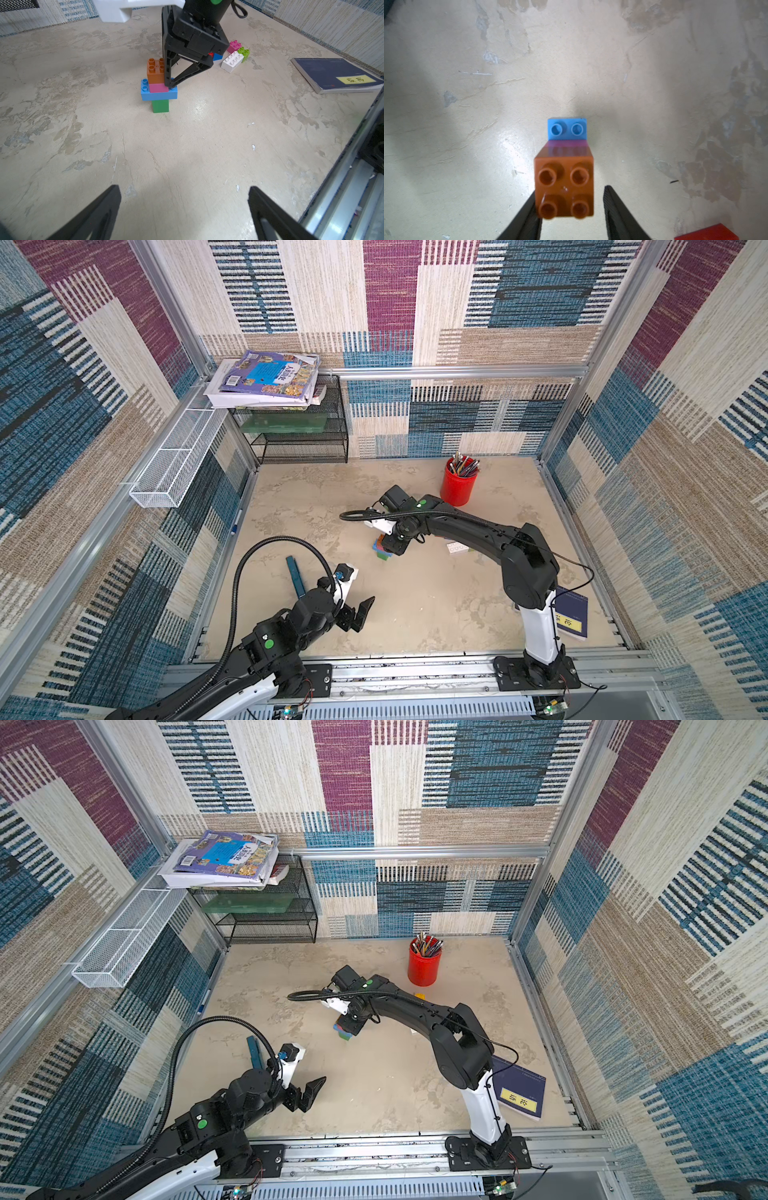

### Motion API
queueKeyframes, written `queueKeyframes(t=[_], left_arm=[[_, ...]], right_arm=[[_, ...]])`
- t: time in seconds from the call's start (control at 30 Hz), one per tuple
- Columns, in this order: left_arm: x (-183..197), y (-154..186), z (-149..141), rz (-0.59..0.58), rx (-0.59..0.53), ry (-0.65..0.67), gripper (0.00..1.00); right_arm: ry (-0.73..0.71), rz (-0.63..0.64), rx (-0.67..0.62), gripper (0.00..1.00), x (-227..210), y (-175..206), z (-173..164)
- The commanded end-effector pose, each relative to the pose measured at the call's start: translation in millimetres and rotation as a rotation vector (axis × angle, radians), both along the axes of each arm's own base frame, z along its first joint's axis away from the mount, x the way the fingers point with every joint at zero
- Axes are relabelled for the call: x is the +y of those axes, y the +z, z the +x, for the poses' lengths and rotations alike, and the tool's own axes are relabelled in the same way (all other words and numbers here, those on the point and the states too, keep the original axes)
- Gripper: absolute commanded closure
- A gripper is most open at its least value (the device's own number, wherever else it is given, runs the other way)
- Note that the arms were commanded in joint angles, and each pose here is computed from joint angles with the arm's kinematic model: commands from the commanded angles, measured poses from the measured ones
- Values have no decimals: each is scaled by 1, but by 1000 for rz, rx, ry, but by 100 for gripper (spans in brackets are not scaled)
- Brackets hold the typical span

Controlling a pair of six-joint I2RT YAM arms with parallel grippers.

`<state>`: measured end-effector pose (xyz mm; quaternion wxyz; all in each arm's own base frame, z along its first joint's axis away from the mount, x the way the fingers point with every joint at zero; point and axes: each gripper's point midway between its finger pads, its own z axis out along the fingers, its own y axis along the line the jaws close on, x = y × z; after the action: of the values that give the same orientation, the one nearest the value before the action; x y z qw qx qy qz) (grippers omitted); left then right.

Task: Assemble the letter f with lego
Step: Assemble the lego brick with the lego brick, then pick up the lego brick from the center of the board.

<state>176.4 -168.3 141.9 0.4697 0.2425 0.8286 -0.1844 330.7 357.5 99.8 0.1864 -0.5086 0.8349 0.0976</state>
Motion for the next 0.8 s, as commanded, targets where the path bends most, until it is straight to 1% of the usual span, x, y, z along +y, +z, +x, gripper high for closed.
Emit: queueKeyframes(t=[0.0,0.2,0.37,0.47,0.67,0.77], left_arm=[[-2,8,3,-29,-14,11,1],[-1,8,3,-28,-16,13,1],[-1,7,3,-27,-12,13,1],[-1,8,2,-28,-12,13,1],[-2,9,2,-33,-13,10,1],[-2,8,2,-31,-13,10,1]], right_arm=[[3,47,-27,49,6,15,4],[-29,99,-48,49,0,35,6],[-85,127,-78,48,-15,46,6],[-165,126,-97,48,-33,48,11],[-347,128,-97,49,-81,36,21],[-450,137,-104,49,-101,32,33]])
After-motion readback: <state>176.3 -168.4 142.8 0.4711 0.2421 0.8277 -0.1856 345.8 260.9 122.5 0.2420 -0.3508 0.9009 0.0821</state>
